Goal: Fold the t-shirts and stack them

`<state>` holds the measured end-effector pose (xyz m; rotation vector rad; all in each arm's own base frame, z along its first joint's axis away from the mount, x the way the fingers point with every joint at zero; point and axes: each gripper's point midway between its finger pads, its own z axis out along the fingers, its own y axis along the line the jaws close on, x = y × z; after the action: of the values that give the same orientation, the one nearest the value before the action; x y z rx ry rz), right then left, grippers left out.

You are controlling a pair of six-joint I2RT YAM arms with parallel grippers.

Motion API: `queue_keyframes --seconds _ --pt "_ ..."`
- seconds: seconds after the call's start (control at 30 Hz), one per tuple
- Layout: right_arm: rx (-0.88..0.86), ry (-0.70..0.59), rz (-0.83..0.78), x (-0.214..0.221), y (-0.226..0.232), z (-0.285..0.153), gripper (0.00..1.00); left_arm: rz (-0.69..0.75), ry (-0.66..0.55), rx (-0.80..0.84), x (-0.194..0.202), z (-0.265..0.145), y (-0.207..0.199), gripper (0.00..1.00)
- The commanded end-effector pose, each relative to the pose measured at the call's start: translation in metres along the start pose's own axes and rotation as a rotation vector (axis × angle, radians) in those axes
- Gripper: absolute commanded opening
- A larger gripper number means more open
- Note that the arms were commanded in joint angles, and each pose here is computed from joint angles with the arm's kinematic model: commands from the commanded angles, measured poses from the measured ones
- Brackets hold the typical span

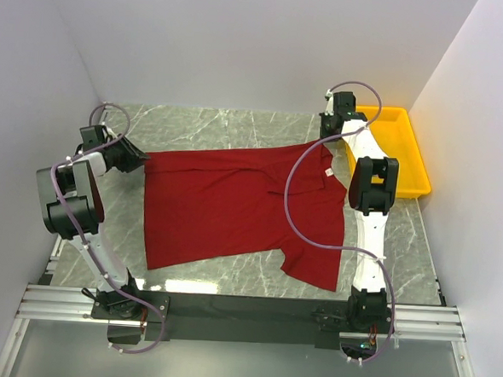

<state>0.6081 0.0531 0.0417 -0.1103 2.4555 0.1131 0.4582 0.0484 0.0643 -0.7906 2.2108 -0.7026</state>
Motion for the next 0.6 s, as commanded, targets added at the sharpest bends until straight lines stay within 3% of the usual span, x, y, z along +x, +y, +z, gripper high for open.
queue_keyframes --seconds 0.0,0.23,0.33,0.43,0.57 --pt "0.046 -0.058 -0.009 -0.024 -0.01 -0.017 0.0 0.058 -0.049 0.046 -0.011 -0.01 -0.017 0.39" --pt "0.035 -0.106 -0.044 -0.041 -0.007 -0.032 0.31 0.086 -0.092 0.055 -0.023 -0.022 -0.03 0.4" --pt "0.031 -0.161 -0.086 -0.062 -0.006 -0.058 0.41 0.122 -0.141 0.035 -0.033 -0.036 -0.035 0.41" --pt "-0.015 -0.176 -0.16 -0.066 0.002 -0.078 0.43 0.155 -0.204 0.003 -0.04 -0.055 -0.039 0.46" --pt "-0.106 -0.117 -0.268 -0.038 0.014 -0.091 0.45 0.167 -0.268 -0.012 -0.036 -0.079 -0.042 0.56"
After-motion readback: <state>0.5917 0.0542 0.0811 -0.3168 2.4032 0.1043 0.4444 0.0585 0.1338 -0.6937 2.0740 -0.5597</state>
